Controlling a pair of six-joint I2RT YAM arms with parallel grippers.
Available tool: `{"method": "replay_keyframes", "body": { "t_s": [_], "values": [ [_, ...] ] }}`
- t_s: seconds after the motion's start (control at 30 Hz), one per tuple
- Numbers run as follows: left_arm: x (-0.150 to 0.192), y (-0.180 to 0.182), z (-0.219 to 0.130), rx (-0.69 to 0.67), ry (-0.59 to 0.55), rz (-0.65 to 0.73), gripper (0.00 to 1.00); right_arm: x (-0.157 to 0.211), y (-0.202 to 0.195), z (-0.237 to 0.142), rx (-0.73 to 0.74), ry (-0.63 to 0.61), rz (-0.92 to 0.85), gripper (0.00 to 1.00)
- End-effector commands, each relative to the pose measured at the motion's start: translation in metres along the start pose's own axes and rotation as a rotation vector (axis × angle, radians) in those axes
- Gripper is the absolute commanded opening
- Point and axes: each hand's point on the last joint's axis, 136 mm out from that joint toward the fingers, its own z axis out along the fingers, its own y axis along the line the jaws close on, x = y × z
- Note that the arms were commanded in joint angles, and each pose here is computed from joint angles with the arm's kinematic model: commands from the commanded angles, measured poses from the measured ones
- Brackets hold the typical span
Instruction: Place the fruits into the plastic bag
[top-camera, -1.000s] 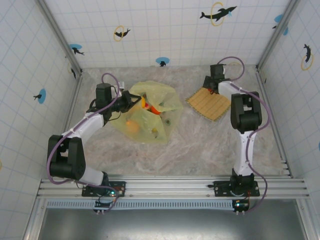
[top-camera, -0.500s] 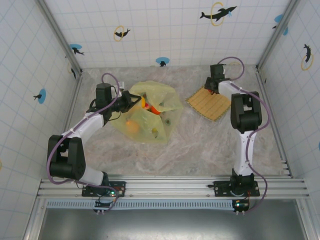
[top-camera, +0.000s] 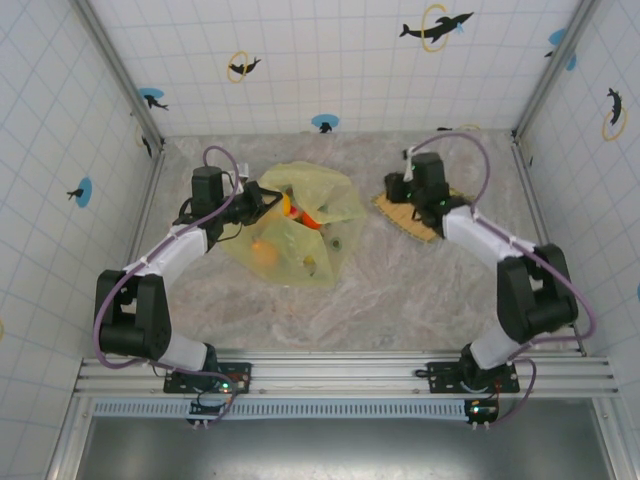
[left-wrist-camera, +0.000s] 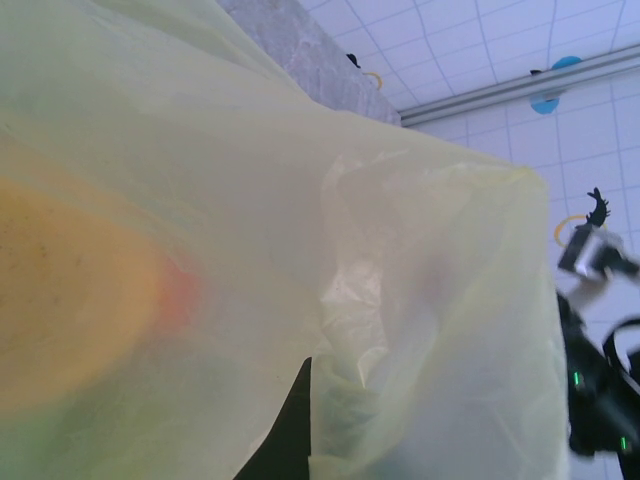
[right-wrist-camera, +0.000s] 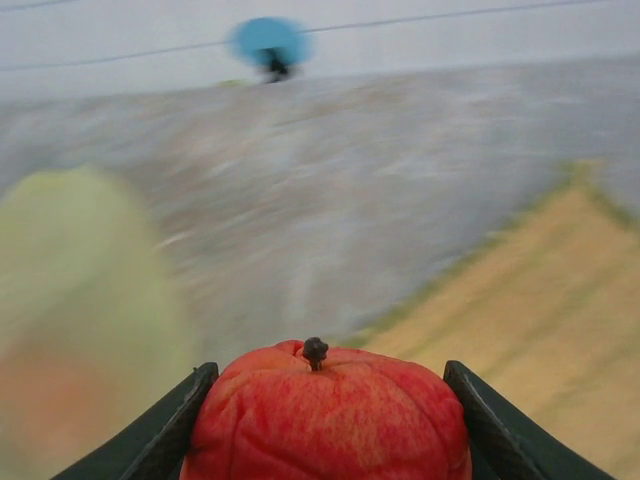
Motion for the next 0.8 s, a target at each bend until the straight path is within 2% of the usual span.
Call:
{"method": "replay_keyframes", "body": {
  "t_s": [0.0, 0.13, 0.3, 0.53, 0.77],
  "values": [
    [0.005, 0.0, 0.0, 0.007, 0.014, 0.0, 0.0, 0.016, 0.056, -0.015, -0.212, -0.036, -0.094, 0.57],
    [0.004, -0.002, 0.0, 0.008, 0.01, 0.003, 0.0, 0.054, 0.101, -0.02, -0.321, 0.0, -0.211, 0.57],
    [0.004, -0.002, -0.001, 0.008, 0.008, 0.006, 0.0, 0.084, 0.125, -0.003, -0.363, 0.047, -0.251, 0.56],
    [0.005, -0.002, -0.001, 0.01, 0.011, 0.006, 0.0, 0.1, 0.147, 0.024, -0.39, 0.079, -0.255, 0.56],
    [0.004, -0.004, -0.002, 0.015, 0.008, 0.009, 0.0, 0.108, 0.184, 0.036, -0.519, 0.108, -0.208, 0.55]
  ]
}}
